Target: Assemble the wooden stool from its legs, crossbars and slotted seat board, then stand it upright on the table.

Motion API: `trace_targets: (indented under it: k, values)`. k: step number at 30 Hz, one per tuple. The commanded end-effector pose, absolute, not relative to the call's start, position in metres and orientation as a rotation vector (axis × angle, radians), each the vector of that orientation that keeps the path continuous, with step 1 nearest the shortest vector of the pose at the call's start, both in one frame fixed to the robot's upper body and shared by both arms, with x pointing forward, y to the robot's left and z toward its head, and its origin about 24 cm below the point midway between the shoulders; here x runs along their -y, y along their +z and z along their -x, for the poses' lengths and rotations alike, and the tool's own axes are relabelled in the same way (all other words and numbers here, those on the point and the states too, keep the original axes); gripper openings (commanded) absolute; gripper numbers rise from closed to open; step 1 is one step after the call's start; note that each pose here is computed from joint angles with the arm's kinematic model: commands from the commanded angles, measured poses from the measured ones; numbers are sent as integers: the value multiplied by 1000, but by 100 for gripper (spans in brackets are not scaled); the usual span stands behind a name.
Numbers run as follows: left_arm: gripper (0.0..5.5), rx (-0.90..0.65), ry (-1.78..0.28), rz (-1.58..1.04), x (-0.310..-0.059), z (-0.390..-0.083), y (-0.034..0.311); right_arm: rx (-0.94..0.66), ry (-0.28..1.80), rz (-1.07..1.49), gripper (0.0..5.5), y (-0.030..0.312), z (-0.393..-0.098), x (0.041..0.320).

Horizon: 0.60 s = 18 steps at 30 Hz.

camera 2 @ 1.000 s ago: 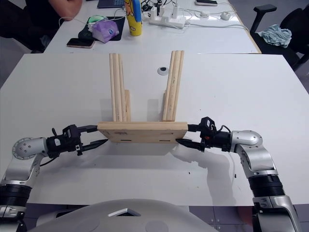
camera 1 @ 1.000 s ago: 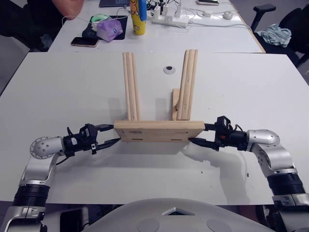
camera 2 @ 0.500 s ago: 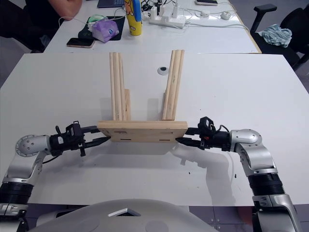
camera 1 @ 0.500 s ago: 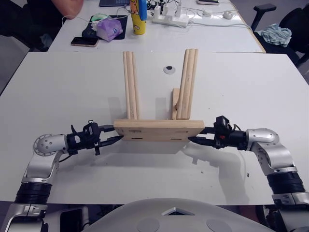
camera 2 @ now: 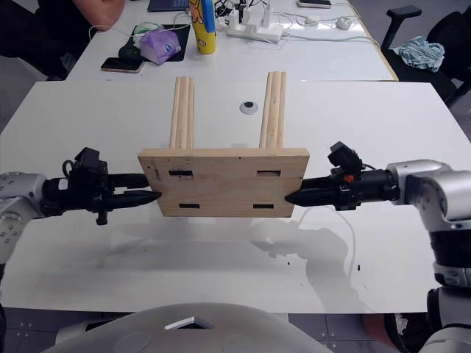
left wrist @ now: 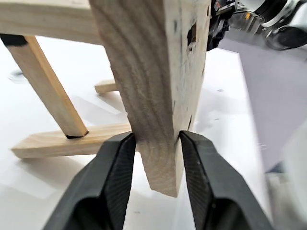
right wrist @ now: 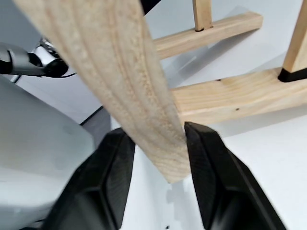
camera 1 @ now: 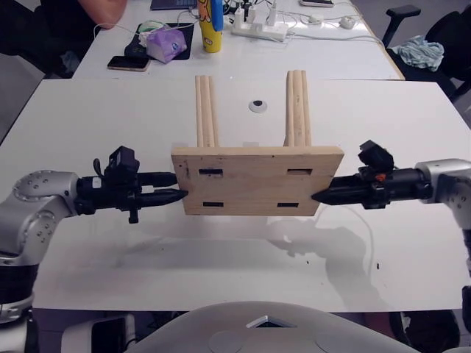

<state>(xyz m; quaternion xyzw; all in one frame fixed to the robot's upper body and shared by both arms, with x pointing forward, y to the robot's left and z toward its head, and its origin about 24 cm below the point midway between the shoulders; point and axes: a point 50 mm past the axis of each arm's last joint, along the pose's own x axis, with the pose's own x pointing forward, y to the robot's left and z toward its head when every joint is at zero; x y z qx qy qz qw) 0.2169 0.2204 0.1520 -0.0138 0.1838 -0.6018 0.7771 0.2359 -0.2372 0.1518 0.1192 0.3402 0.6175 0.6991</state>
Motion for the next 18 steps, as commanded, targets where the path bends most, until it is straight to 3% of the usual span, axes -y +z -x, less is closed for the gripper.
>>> trace_targets:
  k: [1,7,13,18]
  values:
    - [144,-510,-1452,197,-209,-213,176,-777,1581,-397,160,185,-236,218]
    - [140,-669,-1451,431,-220,-226,202,-979,1528,-584,156,203,-237,223]
    - [136,-814,-1376,605,-233,-242,203,-1025,1481,-777,150,218,-255,223]
    - [134,-840,-1271,687,-242,-268,200,-1063,1403,-887,145,216,-277,220]
